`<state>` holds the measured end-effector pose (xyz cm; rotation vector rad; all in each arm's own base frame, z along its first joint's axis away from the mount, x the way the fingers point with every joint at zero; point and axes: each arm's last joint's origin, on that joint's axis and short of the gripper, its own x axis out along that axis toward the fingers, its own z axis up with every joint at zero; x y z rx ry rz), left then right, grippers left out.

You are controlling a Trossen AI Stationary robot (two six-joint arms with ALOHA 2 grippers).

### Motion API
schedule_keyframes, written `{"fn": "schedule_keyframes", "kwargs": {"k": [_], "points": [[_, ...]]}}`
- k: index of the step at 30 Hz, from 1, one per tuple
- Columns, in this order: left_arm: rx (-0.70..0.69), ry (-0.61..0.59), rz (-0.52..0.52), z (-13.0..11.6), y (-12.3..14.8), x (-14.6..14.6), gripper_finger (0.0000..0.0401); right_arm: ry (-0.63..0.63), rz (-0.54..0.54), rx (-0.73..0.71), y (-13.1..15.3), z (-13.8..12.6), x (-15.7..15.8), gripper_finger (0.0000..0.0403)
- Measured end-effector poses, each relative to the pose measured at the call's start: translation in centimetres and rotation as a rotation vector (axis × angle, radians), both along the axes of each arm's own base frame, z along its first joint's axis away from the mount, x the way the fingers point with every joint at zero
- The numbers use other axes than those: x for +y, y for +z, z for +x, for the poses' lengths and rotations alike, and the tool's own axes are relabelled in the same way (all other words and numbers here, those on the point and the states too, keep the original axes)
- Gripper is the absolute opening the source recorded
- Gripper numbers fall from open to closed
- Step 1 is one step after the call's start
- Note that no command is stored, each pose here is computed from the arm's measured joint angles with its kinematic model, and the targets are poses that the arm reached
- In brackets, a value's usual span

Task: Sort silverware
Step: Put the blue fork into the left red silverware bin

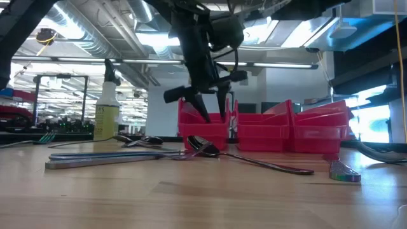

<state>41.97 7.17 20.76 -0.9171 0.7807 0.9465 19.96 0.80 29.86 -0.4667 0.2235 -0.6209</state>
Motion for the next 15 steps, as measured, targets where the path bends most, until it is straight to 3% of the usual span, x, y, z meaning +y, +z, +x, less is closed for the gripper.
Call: {"fn": "schedule_keyframes", "kwargs": {"k": [9,15], "points": [[-0.047,-0.077,0.101,-1.7,4.5,0.4,0.0139,-0.115,0.055,-0.096,0.5,-0.1,-1.4,0.0134],[0.02,-0.172,0.288,-4.1,8.3,0.1,0.0139,-0.214,0.185,-0.119,0.5,-0.3,-2.8,0.0134]]}}
